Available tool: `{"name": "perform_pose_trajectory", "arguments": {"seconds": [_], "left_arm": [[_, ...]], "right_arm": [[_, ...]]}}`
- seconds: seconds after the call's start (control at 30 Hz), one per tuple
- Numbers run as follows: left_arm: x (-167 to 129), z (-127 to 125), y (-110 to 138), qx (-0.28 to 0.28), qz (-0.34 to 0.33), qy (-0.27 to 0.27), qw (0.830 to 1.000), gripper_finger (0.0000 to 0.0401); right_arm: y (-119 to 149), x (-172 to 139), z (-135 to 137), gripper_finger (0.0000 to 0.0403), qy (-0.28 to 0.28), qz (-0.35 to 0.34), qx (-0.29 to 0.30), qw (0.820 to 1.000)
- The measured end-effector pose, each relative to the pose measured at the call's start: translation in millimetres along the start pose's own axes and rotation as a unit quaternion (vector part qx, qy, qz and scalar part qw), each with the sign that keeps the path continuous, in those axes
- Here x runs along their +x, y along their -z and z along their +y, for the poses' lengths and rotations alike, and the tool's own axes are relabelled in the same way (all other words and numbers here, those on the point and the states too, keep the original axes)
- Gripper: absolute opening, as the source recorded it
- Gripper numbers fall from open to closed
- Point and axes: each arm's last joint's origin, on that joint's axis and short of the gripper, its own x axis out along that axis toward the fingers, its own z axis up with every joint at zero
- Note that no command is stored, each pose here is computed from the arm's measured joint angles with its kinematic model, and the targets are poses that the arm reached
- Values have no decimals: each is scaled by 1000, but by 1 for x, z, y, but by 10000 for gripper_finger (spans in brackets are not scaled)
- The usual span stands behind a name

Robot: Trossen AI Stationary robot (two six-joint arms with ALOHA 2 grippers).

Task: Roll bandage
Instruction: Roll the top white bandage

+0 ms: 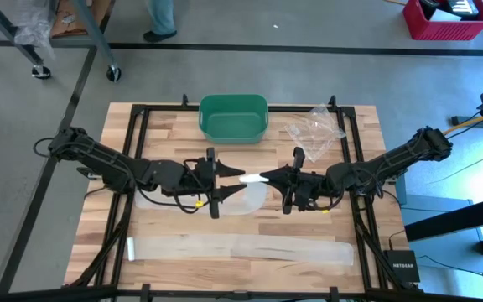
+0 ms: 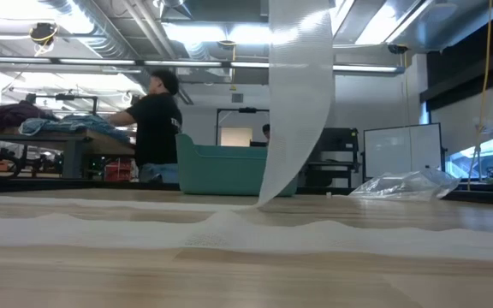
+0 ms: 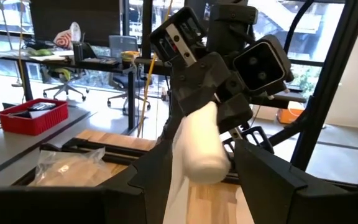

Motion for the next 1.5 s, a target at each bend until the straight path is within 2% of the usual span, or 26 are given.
{"name": "perform_pose_trajectory", "arguments": {"seconds": [0.13, 0.3, 0.43, 0.53, 0.73, 0.87, 0.93, 1.0, 1.07, 1.17, 1.23, 1.33, 1.43, 1.5], "left_arm": [[0, 0, 0, 9, 0, -1, 1000, 136], [1, 2, 0, 15, 1, 0, 1000, 81], [1, 2, 0, 45, 1, 0, 999, 33], [1, 2, 0, 73, 1, 0, 997, 11], [-1, 0, 0, 167, -1, -9, 986, 21], [-3, -4, 0, 269, 1, -22, 963, 22], [-5, -7, 0, 342, 3, -22, 939, 20], [-7, -11, 0, 421, 3, -15, 907, 22], [-9, -15, 0, 509, 1, -9, 861, 26], [-10, -21, 3, 635, -2, -6, 772, 30], [-8, -26, 3, 683, -12, -17, 730, 31], [-5, -30, 4, 728, -24, -38, 684, 31], [-2, -32, 7, 771, -23, -44, 635, 32], [0, -32, 9, 790, -19, -42, 612, 32]], "right_arm": [[0, 0, 0, 32, 0, 0, 0, 1000], [0, 0, 0, 36, 0, 0, 1, 1000], [0, 0, 0, 50, 0, 0, 2, 1000], [0, 0, 0, 67, -1, -1, 18, 1000], [-2, -5, -4, 111, -8, -9, 132, 991], [-6, -18, -17, 141, -16, -20, 231, 973], [-6, -27, -23, 152, -38, -24, 277, 960], [-7, -35, -29, 161, -59, -33, 327, 943], [-7, -41, -33, 166, -76, -33, 360, 929], [-7, -46, -36, 167, -86, -32, 389, 917], [-8, -47, -37, 166, -84, -38, 393, 915], [-9, -42, -35, 166, -83, -47, 394, 914], [-9, -34, -28, 166, -83, -47, 360, 928], [-9, -30, -25, 166, -78, -54, 335, 937]]}}
